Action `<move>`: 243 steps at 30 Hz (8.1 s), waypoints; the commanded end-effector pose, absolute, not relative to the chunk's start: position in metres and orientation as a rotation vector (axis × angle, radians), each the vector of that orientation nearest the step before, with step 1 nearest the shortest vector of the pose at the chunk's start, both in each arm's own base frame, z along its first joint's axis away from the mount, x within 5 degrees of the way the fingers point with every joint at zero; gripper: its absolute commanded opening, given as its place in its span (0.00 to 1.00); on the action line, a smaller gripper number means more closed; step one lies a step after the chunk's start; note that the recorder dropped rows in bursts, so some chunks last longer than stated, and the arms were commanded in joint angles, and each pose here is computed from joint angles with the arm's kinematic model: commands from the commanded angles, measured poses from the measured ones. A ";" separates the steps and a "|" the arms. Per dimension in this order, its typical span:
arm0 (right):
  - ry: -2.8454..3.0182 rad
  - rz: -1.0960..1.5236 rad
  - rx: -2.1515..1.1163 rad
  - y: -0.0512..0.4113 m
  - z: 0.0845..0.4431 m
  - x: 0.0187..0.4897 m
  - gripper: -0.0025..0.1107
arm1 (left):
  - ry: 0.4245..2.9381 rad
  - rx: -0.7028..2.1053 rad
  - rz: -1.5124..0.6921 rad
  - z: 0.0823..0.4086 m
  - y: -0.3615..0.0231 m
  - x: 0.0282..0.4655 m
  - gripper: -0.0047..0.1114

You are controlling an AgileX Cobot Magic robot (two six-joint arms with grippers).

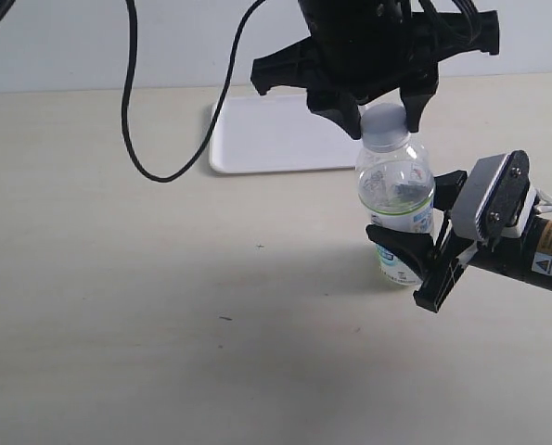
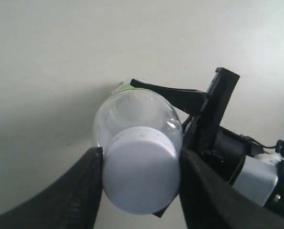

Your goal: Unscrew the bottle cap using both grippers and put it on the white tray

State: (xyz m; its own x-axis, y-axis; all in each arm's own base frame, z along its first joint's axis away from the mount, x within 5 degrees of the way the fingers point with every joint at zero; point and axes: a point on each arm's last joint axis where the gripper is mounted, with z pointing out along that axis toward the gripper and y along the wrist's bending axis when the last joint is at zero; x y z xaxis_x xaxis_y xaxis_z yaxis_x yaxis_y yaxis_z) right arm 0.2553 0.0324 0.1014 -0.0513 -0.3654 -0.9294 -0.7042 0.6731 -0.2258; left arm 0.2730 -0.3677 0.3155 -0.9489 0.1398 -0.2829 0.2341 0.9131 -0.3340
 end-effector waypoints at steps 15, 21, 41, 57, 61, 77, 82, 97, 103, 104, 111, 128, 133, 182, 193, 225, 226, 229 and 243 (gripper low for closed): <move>1.644 0.330 -0.854 0.031 0.104 0.257 0.02 | 2.899 -0.402 -0.675 0.321 -0.368 0.270 0.04; 1.645 0.331 -0.852 0.031 0.104 0.257 0.02 | 2.895 -0.394 -0.668 0.321 -0.368 0.271 0.14; 1.662 0.349 -0.842 0.031 0.103 0.257 0.02 | 2.685 0.725 -0.525 0.326 -0.366 0.269 0.92; 1.675 0.364 -0.825 0.031 0.103 0.257 0.02 | 2.306 1.374 -0.273 0.332 -0.360 0.272 0.91; 1.675 0.364 -0.825 0.031 0.103 0.257 0.02 | 2.290 1.412 -0.260 0.328 -0.362 0.273 0.91; 1.676 0.367 -0.824 0.031 0.103 0.257 0.02 | 2.242 1.420 -0.265 0.329 -0.364 0.276 0.60; 1.676 0.367 -0.824 0.031 0.103 0.257 0.02 | 2.231 1.413 -0.270 0.329 -0.365 0.277 0.58; 1.676 0.367 -0.824 0.031 0.103 0.257 0.02 | 2.260 1.419 -0.262 0.316 -0.369 0.281 0.58; 1.676 0.367 -0.824 0.031 0.103 0.257 0.02 | 2.264 1.413 -0.264 0.316 -0.369 0.281 0.57; 1.676 0.367 -0.824 0.031 0.103 0.257 0.02 | 2.264 1.413 -0.264 0.316 -0.369 0.281 0.57; 1.676 0.367 -0.824 0.031 0.103 0.257 0.02 | 2.311 1.362 -0.278 0.315 -0.369 0.280 0.29; 1.664 0.369 -0.852 0.032 0.103 0.256 0.02 | 2.539 1.044 -0.339 0.314 -0.366 0.278 0.04; 1.657 0.359 -0.864 0.032 0.103 0.256 0.02 | 2.635 0.840 -0.397 0.314 -0.367 0.277 0.04; 1.661 0.400 -0.816 0.033 0.105 0.256 0.02 | 2.563 1.021 -0.379 0.313 -0.365 0.280 0.93; 1.663 0.405 -0.814 0.033 0.105 0.256 0.02 | 2.259 1.471 -0.295 0.328 -0.361 0.275 0.93; 1.628 0.387 -0.885 0.035 0.105 0.254 0.02 | 2.184 1.566 -0.303 0.330 -0.361 0.273 0.86; 1.628 0.387 -0.885 0.035 0.105 0.254 0.02 | 2.186 1.563 -0.303 0.330 -0.361 0.273 0.82; 1.628 0.387 -0.885 0.035 0.105 0.254 0.02 | 2.194 1.553 -0.306 0.330 -0.361 0.273 0.66; 1.629 0.389 -0.883 0.035 0.105 0.254 0.02 | 2.264 1.508 -0.314 0.322 -0.361 0.272 0.59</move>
